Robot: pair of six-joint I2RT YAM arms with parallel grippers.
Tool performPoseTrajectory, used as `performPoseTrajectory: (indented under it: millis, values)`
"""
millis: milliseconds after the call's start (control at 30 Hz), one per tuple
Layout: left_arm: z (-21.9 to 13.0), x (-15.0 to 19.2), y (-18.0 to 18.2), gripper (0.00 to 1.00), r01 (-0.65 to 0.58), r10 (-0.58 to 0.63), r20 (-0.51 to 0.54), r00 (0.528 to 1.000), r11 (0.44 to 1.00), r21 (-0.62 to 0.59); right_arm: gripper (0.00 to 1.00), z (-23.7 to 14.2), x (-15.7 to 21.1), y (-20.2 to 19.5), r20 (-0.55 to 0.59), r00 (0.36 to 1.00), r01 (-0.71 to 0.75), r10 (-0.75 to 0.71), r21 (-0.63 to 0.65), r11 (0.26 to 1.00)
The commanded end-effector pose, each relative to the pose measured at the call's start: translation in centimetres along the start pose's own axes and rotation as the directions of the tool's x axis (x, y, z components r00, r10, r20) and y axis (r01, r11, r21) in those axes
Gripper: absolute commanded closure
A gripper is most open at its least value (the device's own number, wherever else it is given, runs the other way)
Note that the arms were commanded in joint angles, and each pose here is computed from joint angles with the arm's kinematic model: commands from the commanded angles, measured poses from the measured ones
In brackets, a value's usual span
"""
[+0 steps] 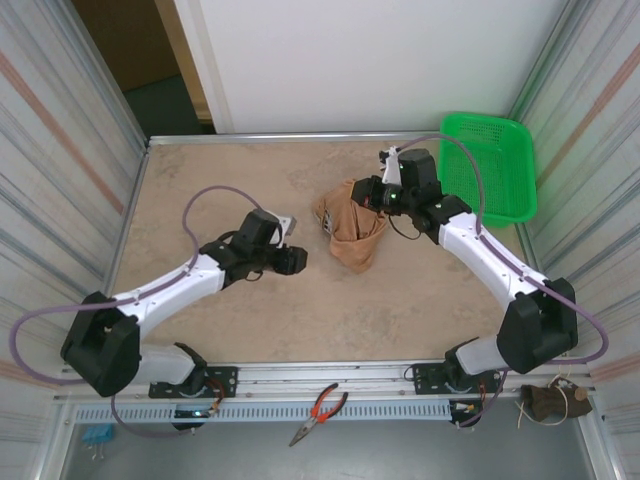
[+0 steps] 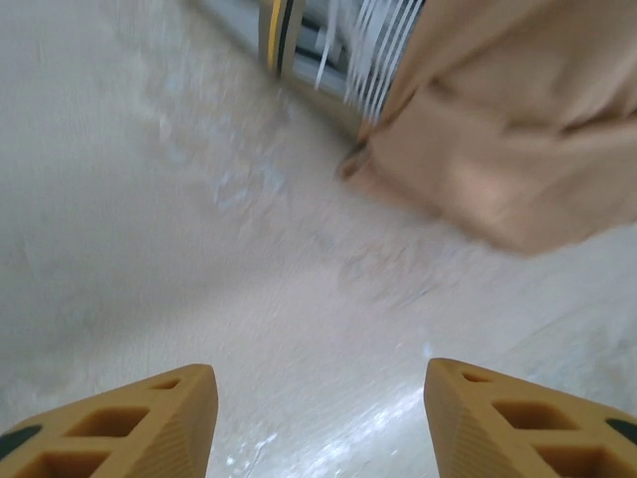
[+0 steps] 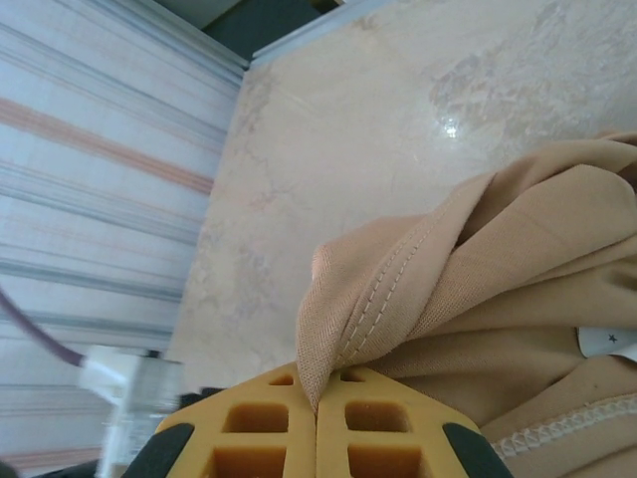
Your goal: Fold the inside-out t-shirt
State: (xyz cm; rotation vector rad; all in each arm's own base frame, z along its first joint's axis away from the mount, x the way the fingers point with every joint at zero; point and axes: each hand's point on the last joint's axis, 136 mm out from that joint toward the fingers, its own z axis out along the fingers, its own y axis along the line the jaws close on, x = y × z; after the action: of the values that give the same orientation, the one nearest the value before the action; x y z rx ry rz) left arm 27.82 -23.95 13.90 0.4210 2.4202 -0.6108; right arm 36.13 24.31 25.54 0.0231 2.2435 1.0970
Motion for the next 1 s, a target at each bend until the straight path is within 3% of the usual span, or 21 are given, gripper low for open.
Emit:
performPoseTrajectory:
  millis: [0, 333, 600, 800, 967]
  values:
    - [-2.3, -4.9, -2.6, 0.40, -0.090, 0.086, 0.155, 0.984, 0.996, 0.024, 1.00, -1.8, -0.5, 2.9, 0.022, 0.999, 0.031, -0.030, -0.064, 0.997]
    - [0.6, -8.5, -8.6, 0.36, -0.271, 0.256, 0.247, 0.935, 0.962, 0.028, 1.00, -2.1, 0.1, 4.6, 0.019, 0.999, 0.052, -0.050, -0.083, 0.995]
    - [3.2, -9.3, -6.3, 0.43, -0.234, 0.257, 0.226, 0.940, 0.964, -0.123, 1.00, -2.7, 0.3, 5.5, 0.023, 0.998, 0.063, -0.061, -0.095, 0.993]
    - [4.4, -8.6, -5.8, 0.49, -0.237, 0.260, 0.203, 0.944, 0.962, -0.133, 1.00, -3.1, 0.2, 5.7, 0.029, 0.998, 0.066, -0.064, -0.101, 0.993]
    - [5.6, -8.0, -6.3, 0.43, -0.246, 0.260, 0.192, 0.946, 0.965, -0.092, 1.00, -3.0, 0.2, 6.2, 0.027, 0.998, 0.059, -0.056, -0.126, 0.990]
